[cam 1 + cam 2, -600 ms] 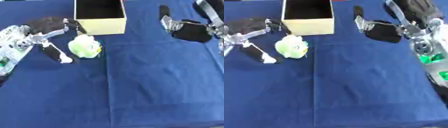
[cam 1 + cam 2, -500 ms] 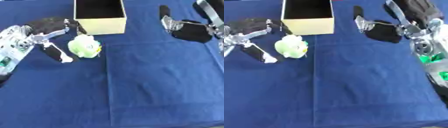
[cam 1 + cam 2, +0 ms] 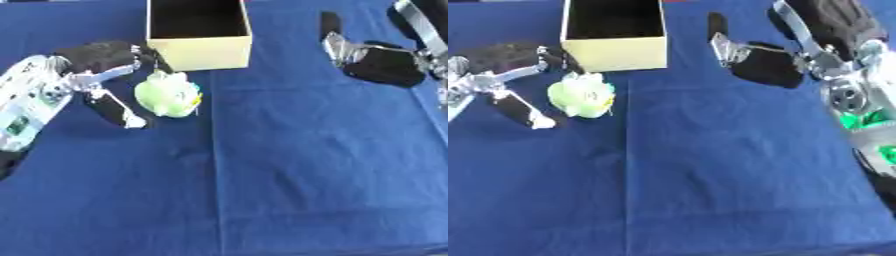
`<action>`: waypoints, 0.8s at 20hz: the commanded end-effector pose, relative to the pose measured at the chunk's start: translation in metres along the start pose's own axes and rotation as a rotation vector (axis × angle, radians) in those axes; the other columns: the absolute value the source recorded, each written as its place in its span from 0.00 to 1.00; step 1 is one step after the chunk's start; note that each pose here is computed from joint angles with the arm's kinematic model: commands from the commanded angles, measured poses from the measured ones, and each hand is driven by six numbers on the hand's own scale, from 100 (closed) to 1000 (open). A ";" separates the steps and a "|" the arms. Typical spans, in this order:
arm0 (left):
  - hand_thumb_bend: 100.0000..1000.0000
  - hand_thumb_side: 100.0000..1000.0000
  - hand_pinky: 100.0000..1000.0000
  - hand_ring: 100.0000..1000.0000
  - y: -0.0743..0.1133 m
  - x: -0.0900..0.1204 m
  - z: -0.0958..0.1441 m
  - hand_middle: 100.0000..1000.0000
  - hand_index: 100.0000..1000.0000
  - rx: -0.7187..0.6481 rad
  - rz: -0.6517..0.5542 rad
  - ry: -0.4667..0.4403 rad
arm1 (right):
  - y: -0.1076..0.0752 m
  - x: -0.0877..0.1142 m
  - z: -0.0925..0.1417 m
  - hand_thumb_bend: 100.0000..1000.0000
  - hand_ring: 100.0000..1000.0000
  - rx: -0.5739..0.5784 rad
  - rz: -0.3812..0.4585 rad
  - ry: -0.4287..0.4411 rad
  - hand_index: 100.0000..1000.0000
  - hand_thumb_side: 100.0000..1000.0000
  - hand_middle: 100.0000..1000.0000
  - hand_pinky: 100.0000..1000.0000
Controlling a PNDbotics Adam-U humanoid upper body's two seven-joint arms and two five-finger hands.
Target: Pick up objects on the table and place them in the box.
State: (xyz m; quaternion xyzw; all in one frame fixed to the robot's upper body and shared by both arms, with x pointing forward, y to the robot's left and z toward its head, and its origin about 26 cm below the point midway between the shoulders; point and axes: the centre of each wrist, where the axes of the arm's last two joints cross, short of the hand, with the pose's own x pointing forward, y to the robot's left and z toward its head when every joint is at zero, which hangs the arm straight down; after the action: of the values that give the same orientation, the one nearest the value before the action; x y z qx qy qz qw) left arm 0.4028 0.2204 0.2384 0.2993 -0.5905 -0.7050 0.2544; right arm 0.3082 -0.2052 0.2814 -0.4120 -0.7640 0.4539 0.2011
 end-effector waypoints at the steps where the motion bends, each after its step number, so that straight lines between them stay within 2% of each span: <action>1: 0.55 0.22 0.61 0.80 0.014 -0.001 0.000 0.78 0.90 0.036 -0.050 0.020 | -0.009 -0.001 0.000 0.00 0.82 -0.028 0.011 -0.006 0.85 0.64 0.76 0.93; 9: 0.50 0.24 0.60 0.80 0.010 0.000 -0.010 0.77 0.88 0.035 -0.078 0.034 | -0.009 0.000 0.000 0.00 0.82 -0.036 0.004 -0.008 0.85 0.64 0.76 0.93; 11: 0.46 0.24 0.60 0.79 0.008 -0.001 -0.012 0.77 0.88 0.027 -0.079 0.037 | -0.009 -0.001 0.000 0.00 0.82 -0.036 0.003 -0.007 0.85 0.64 0.75 0.93; 13: 0.37 0.24 0.59 0.78 0.006 -0.001 -0.014 0.75 0.86 0.023 -0.075 0.038 | -0.009 -0.001 0.000 0.00 0.82 -0.038 0.001 -0.005 0.85 0.64 0.75 0.93; 15: 0.35 0.24 0.57 0.77 0.004 -0.002 -0.015 0.73 0.84 0.015 -0.067 0.038 | -0.009 -0.001 0.000 0.00 0.82 -0.042 -0.002 -0.006 0.85 0.64 0.75 0.93; 16: 0.30 0.24 0.54 0.74 0.004 -0.002 -0.015 0.70 0.81 0.011 -0.063 0.037 | -0.009 -0.001 0.000 0.00 0.82 -0.044 -0.003 -0.006 0.85 0.64 0.75 0.93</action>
State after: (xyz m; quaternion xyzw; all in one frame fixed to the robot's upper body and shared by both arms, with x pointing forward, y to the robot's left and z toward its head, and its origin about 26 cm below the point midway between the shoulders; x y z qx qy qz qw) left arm 0.4151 0.2096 0.2297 0.3220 -0.5792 -0.7059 0.2500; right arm 0.3084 -0.2065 0.2812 -0.4101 -0.7688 0.4472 0.2018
